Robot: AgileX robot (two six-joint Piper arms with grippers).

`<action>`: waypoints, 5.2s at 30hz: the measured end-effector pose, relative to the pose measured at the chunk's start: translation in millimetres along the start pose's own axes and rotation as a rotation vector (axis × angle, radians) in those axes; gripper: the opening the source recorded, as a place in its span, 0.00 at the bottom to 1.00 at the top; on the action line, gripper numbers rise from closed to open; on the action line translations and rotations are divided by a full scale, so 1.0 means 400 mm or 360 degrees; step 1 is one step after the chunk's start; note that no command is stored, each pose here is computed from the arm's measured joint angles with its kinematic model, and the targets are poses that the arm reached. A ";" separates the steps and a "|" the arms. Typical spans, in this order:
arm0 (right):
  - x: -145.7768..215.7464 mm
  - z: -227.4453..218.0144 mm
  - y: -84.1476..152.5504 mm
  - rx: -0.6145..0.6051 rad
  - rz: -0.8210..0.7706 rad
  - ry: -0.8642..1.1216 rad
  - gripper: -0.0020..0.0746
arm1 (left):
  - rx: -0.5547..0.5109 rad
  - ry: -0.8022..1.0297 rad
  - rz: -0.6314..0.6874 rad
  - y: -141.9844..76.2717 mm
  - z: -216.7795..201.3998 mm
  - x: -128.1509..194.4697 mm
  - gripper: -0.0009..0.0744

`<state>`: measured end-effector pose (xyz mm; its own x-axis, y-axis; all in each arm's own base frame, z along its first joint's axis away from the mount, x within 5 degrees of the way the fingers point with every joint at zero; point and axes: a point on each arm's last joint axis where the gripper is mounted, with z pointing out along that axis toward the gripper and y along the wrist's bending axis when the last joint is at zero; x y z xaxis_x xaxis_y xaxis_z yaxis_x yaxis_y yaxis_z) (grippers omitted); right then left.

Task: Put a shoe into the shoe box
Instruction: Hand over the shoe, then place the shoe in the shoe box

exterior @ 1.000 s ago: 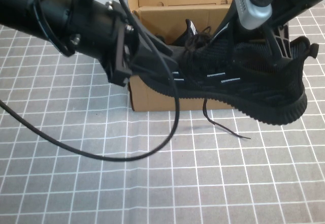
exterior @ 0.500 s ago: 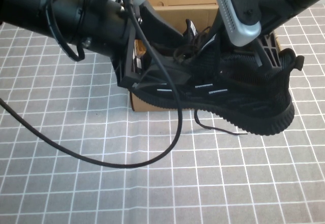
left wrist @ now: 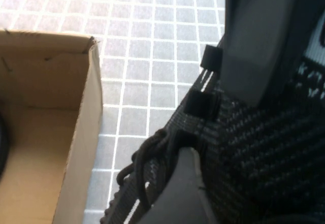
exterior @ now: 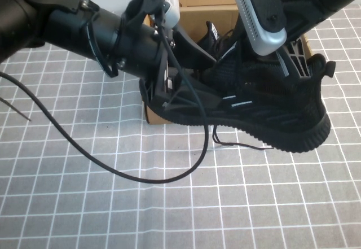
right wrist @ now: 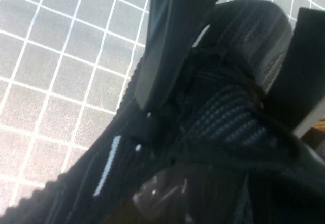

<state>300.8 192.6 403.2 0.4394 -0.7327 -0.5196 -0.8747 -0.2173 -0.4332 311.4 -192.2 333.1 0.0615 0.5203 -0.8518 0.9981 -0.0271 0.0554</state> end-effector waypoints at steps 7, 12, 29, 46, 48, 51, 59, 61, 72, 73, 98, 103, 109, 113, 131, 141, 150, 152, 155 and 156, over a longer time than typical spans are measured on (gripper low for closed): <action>0.002 0.000 0.000 -0.0002 -0.0008 0.0015 0.02 | 0.0069 -0.0042 0.0007 -0.005 0.031 -0.003 0.74; 0.002 0.000 0.004 -0.0029 -0.0007 0.0016 0.02 | 0.0100 -0.0038 0.0036 -0.018 0.049 -0.014 0.64; 0.003 0.002 0.006 -0.0047 0.0053 0.0013 0.02 | -0.0014 0.0017 0.0078 -0.004 0.055 -0.013 0.07; 0.001 -0.102 0.022 0.0279 0.1008 0.0258 0.42 | -0.0255 0.0139 0.0052 0.033 0.056 0.006 0.04; -0.014 -0.146 0.035 0.0376 0.1123 0.0257 0.37 | -0.0340 0.0151 0.0063 0.045 0.053 0.007 0.04; -0.035 -0.207 0.060 0.0500 0.1323 0.0218 0.24 | -0.0447 0.0172 0.0126 0.065 0.049 0.000 0.04; -0.044 -0.269 0.158 0.0565 0.1556 0.0197 0.02 | -0.0572 0.0121 0.0292 0.131 0.031 -0.069 0.04; -0.036 -0.269 0.185 0.0557 0.1595 0.0222 0.01 | -0.0582 0.0119 0.0313 0.158 0.043 -0.071 0.04; 0.021 -0.288 0.373 0.0627 0.1745 0.0402 0.01 | -0.0625 0.0119 0.0412 0.272 0.101 -0.064 0.04; 0.026 -0.291 0.391 0.0645 0.1751 0.0418 0.01 | -0.0638 0.0115 0.0437 0.275 0.097 -0.072 0.04; 0.046 -0.310 0.472 0.0810 0.1713 0.0368 0.01 | -0.0844 0.0115 0.0624 0.292 0.039 -0.150 0.04; 0.047 -0.309 0.472 0.0812 0.1713 0.0366 0.01 | -0.1088 0.0053 0.0669 0.306 0.003 -0.181 0.04; 0.053 -0.300 0.475 0.0801 0.1718 0.0378 0.01 | -0.0900 0.0090 0.0655 0.288 0.019 -0.167 0.04; 0.056 -0.294 0.475 0.0798 0.1719 0.0381 0.01 | -0.0733 0.0148 0.0600 0.297 0.065 -0.119 0.04; 0.055 -0.293 0.472 0.0815 0.1713 0.0356 0.01 | -0.0389 0.0253 0.0442 0.315 0.175 0.005 0.04; 0.055 -0.293 0.472 0.0815 0.1713 0.0356 0.01 | -0.0306 0.0310 0.0380 0.329 0.221 0.066 0.04; 0.055 -0.293 0.472 0.0815 0.1713 0.0356 0.01 | -0.0308 0.0279 0.0338 0.338 0.243 0.088 0.04; 0.055 -0.293 0.472 0.0815 0.1713 0.0356 0.01 | -0.0293 0.0281 0.0326 0.340 0.250 0.097 0.04; 0.055 -0.293 0.472 0.0815 0.1713 0.0356 0.01 | -0.0271 0.0289 0.0304 0.343 0.265 0.115 0.04; 0.055 -0.293 0.471 0.0817 0.1713 0.0354 0.01 | -0.0264 0.0291 0.0298 0.343 0.269 0.120 0.04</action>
<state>121.6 59.8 396.5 -0.5510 -0.4870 -0.6777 -0.5658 0.8149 -0.1256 452.1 -262.7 243.9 0.2269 0.6648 -0.7117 0.9541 -0.0052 0.2993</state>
